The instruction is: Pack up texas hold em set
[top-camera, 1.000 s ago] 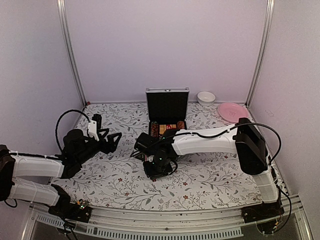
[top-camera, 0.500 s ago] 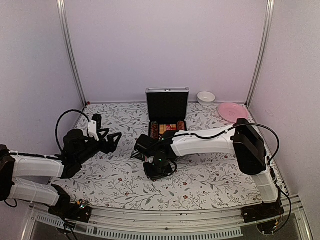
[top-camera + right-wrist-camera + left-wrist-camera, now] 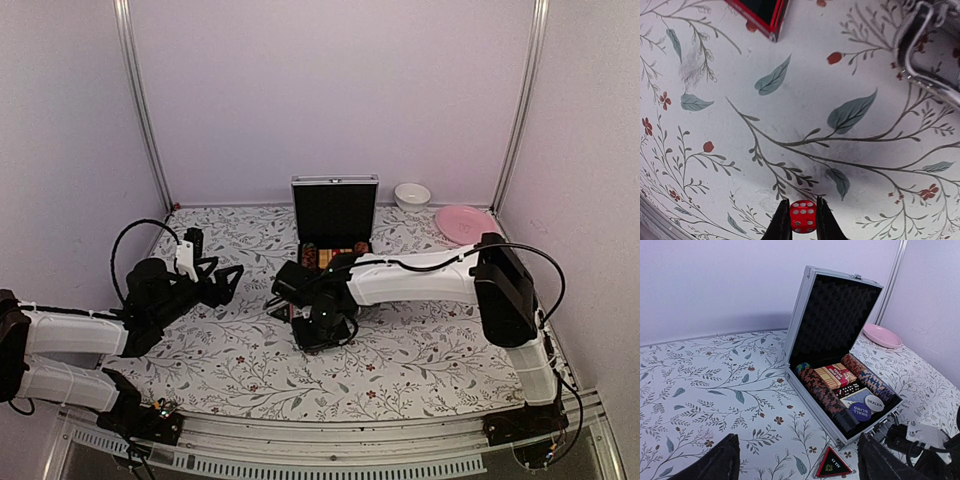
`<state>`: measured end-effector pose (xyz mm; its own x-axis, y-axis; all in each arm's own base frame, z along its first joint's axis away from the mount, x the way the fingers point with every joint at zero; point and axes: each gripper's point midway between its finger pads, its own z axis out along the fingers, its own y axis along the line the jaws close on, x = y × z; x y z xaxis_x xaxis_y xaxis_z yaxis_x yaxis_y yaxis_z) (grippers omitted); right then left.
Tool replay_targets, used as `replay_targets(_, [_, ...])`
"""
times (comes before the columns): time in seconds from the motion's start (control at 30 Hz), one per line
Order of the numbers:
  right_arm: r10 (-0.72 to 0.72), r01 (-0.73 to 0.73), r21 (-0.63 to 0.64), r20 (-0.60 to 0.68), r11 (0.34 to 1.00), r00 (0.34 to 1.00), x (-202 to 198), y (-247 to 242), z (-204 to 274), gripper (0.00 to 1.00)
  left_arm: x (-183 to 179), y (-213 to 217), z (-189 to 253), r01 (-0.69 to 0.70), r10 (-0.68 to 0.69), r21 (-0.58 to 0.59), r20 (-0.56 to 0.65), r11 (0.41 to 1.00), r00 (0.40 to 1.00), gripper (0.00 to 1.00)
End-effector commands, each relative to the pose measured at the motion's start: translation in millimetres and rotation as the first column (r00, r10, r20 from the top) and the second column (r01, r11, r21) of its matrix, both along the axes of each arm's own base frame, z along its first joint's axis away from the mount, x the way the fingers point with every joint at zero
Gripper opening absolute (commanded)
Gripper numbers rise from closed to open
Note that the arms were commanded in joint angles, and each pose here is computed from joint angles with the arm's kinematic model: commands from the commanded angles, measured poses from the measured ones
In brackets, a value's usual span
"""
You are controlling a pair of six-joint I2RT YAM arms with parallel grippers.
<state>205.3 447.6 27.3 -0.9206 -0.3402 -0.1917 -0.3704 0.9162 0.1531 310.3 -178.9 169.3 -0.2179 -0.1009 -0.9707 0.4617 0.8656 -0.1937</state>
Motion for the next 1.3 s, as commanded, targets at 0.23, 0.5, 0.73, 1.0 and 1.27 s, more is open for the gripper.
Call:
replay_targets(0.23, [-0.198, 0.199, 0.027, 0.289, 0.98, 0.937, 138, -80, 86, 0.14, 1, 6, 1, -0.019, 0.019, 0.0, 0.007, 1.0, 1.0, 0.81])
replay_targets(0.5, [-0.202, 0.22, -0.008, 0.363, 0.975, 0.91, 193, -88, 75, 0.14, 2, 8, 0, -0.028, 0.028, 0.005, 0.007, 1.0, 1.0, 0.81])
replay_targets(0.73, [-0.214, 0.237, -0.015, 0.371, 0.971, 0.904, 213, -93, 61, 0.14, 3, 8, -2, -0.031, 0.031, 0.009, 0.004, 0.999, 1.0, 0.81])
replay_targets(1.0, [-0.215, 0.233, -0.004, 0.367, 0.973, 0.905, 227, -87, 45, 0.14, 4, 7, -2, -0.029, 0.029, 0.008, 0.004, 1.0, 1.0, 0.81])
replay_targets(1.27, [-0.22, 0.247, -0.029, 0.363, 0.969, 0.905, 236, -91, 24, 0.14, 3, 6, -1, -0.027, 0.027, 0.008, 0.004, 1.0, 1.0, 0.81])
